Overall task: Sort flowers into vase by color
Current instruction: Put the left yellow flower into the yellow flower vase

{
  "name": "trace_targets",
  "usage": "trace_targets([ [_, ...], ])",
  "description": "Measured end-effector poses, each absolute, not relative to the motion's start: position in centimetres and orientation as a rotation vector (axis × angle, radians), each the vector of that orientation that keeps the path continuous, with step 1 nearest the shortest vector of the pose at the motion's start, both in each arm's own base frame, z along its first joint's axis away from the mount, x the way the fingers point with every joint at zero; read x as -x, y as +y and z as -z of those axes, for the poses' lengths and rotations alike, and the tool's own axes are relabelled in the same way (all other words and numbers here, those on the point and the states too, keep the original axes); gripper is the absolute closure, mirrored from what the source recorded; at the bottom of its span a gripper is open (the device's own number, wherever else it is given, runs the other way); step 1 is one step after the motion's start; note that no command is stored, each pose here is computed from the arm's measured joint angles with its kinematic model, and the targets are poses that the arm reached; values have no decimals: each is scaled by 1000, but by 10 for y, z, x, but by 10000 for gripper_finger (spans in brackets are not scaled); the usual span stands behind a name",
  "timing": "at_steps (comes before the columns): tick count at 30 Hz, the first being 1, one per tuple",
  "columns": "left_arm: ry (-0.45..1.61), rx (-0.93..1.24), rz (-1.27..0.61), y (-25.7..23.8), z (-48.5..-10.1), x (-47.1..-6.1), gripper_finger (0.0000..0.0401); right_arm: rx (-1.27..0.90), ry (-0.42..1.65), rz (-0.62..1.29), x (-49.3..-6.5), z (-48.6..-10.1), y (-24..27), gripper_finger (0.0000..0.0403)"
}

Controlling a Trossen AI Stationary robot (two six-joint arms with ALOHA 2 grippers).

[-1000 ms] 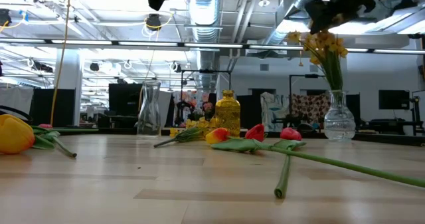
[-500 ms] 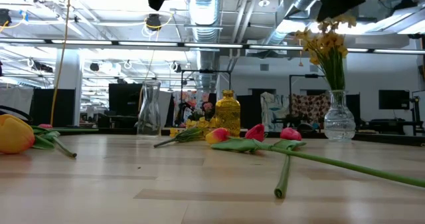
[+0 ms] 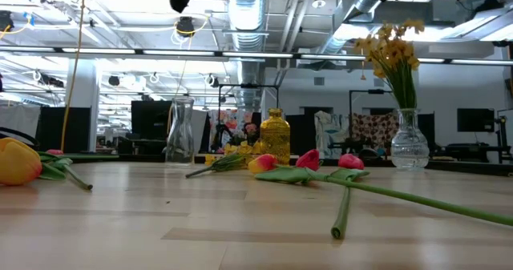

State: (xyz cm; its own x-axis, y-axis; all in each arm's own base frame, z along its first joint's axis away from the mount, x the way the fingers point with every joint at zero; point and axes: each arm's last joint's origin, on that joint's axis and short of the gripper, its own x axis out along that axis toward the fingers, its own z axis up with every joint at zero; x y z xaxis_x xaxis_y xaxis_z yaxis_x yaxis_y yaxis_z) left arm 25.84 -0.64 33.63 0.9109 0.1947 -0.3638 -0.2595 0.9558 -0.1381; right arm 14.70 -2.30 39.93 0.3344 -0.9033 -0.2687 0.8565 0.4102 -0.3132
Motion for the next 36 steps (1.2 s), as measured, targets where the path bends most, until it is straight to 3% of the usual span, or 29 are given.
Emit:
trace_targets([
  [9, 546, 371, -327, -4, -334, -214, 209, 66, 411, 978, -151, -406, -10, 154],
  [20, 972, 546, -478, -5, -305, -180, 209, -21, 399, 697, -159, -408, 10, 154],
  [24, 1089, 490, -495, -7, -296, -180, 209, -23, 415, 637, -165, -406, 17, 154],
  [32, 1271, 227, -332, -10, -277, -198, 209, 15, 463, 596, -181, -397, 28, 154],
  [36, 1349, 198, -314, -12, -266, -206, 209, 31, 482, 581, -186, -394, 33, 154],
])
